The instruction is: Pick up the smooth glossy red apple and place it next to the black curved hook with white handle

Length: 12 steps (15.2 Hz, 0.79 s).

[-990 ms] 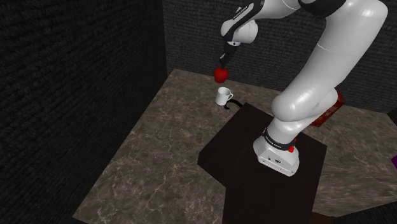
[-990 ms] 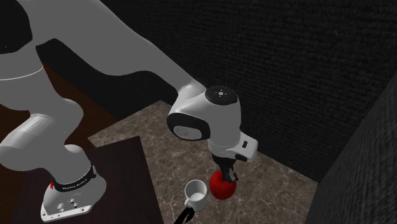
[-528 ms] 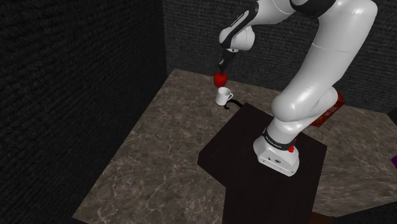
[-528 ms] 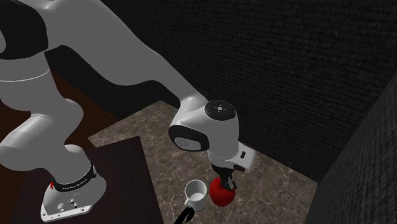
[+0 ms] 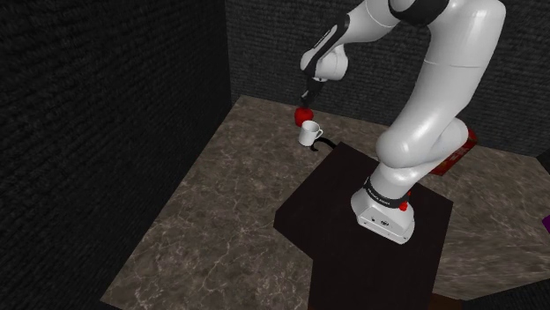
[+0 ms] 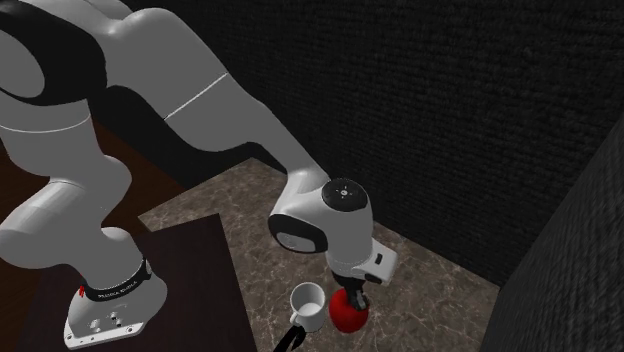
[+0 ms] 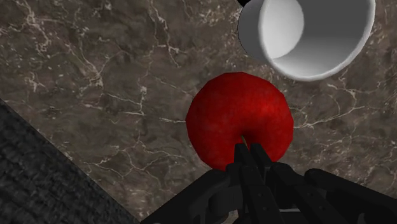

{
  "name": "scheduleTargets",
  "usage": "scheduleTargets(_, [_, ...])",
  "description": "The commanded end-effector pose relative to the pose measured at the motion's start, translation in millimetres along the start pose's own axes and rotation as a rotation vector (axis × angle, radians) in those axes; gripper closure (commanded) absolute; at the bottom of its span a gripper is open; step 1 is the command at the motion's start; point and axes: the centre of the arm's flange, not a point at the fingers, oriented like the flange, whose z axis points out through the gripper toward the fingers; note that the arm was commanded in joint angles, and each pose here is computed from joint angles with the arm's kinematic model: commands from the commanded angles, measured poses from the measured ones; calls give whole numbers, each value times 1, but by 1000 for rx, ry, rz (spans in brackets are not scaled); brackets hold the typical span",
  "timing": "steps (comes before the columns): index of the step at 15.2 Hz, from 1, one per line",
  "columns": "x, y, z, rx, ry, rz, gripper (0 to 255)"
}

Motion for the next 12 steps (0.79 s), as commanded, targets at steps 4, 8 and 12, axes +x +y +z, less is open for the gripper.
scheduleTargets(4, [-4,1,25,0,1,0,255])
scheduleTargets(8, [-7,2,46,0,1,0,255])
scheduleTargets(12, [-11,3,67,0,1,0,255])
